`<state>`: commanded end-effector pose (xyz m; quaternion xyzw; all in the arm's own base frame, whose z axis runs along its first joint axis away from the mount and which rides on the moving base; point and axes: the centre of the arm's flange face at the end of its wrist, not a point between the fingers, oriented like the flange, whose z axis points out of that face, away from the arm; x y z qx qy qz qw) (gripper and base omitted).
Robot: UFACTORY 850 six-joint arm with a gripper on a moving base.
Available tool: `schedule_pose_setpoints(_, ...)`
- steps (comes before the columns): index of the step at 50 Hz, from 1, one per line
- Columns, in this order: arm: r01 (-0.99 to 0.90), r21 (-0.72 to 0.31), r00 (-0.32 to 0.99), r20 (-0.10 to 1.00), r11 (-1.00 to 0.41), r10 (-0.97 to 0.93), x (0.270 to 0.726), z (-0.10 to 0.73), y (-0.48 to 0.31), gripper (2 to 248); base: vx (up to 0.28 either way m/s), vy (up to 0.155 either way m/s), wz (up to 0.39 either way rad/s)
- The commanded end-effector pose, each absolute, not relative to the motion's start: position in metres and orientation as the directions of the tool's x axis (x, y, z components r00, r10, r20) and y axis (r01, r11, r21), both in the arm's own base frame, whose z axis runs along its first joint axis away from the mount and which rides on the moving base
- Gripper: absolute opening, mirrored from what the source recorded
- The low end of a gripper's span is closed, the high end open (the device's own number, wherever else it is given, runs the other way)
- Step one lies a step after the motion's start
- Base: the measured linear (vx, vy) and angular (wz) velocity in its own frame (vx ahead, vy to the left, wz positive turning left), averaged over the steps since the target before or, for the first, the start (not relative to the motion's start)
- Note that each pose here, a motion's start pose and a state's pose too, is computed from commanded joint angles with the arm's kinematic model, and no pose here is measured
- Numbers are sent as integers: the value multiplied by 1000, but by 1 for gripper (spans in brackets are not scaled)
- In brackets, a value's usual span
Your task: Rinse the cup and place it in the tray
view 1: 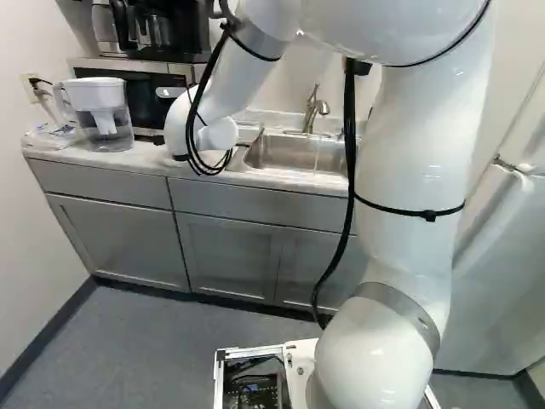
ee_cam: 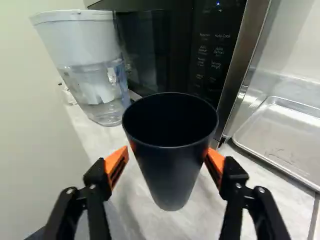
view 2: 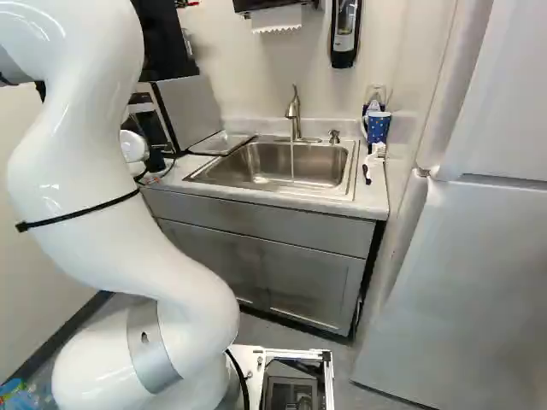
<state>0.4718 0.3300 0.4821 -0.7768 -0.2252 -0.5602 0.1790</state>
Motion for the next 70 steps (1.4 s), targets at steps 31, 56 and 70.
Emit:
schedule_pose_setpoints(31, 551, -26, 262, 954, -834, 143, 471, 488, 330, 125, 0, 0, 0)
schedule_pose_setpoints(56, 553, -32, 273, 951, -832, 144, 433, 513, 308, 125, 0, 0, 0)
schedule_pose_setpoints(70, 536, -35, 256, 959, -844, 123, 416, 529, 283, 125, 0, 0, 0)
